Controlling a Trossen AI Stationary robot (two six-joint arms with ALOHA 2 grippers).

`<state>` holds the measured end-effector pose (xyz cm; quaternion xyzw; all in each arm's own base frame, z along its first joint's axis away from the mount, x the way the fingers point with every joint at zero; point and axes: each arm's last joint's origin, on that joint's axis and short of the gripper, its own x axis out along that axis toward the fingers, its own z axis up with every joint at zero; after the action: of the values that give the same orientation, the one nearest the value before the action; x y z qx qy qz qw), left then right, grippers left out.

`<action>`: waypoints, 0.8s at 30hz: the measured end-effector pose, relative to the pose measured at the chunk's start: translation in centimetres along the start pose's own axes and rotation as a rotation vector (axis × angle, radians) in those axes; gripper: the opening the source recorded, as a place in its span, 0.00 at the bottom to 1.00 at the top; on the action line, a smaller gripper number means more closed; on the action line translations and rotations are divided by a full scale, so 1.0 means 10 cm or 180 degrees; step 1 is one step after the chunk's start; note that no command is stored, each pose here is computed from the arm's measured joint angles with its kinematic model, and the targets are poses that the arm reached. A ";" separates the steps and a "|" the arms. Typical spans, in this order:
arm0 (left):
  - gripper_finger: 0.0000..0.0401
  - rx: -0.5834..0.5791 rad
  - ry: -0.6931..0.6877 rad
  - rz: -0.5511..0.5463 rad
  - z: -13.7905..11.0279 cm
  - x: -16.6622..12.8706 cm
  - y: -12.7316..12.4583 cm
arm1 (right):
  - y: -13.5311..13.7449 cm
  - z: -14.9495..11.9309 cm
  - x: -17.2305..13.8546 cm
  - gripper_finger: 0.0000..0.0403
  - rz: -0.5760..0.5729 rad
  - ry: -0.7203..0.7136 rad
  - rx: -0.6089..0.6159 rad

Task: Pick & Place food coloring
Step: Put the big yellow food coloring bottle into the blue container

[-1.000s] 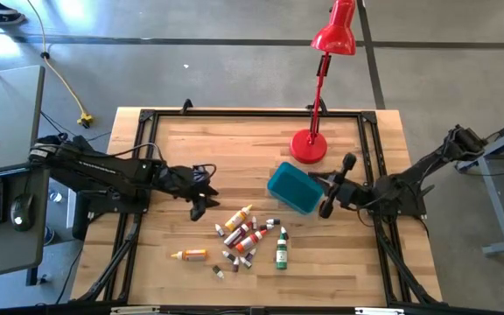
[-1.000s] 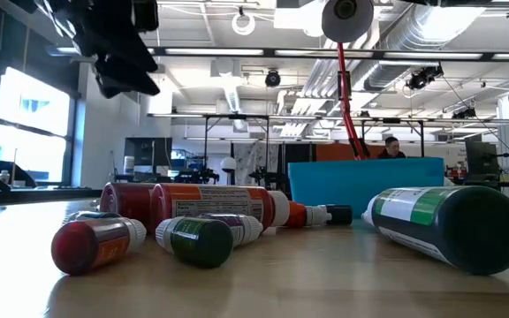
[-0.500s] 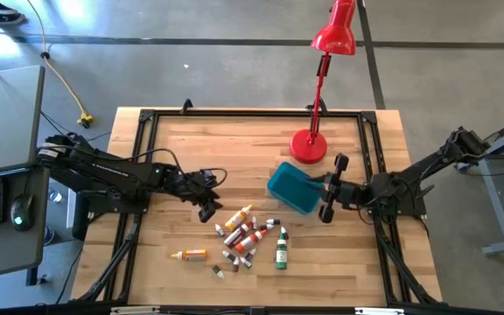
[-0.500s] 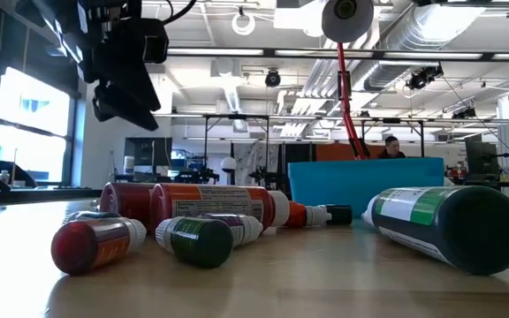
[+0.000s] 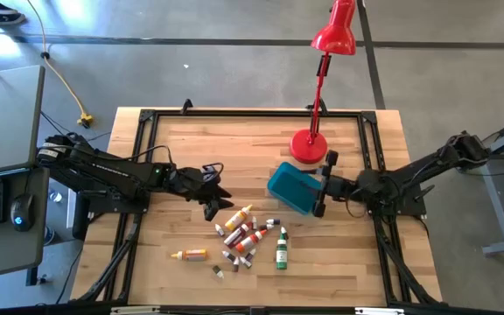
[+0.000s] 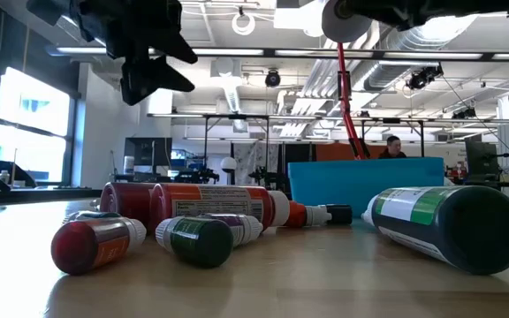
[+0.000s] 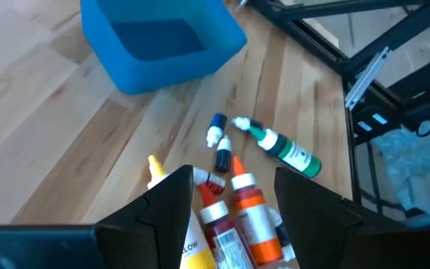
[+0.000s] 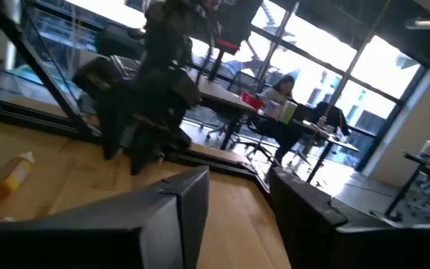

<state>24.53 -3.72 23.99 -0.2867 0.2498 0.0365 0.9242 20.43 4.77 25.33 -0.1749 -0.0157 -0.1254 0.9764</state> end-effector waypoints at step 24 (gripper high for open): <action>0.47 0.0211 0.1237 0.1138 0.36 0.87 -0.33 | -0.08 -0.06 0.03 0.39 -0.0283 0.0165 0.0332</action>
<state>34.39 -5.10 24.04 -0.2091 0.4704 0.1353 0.8466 20.53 3.79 25.11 -0.1196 -0.0046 -0.1722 0.9778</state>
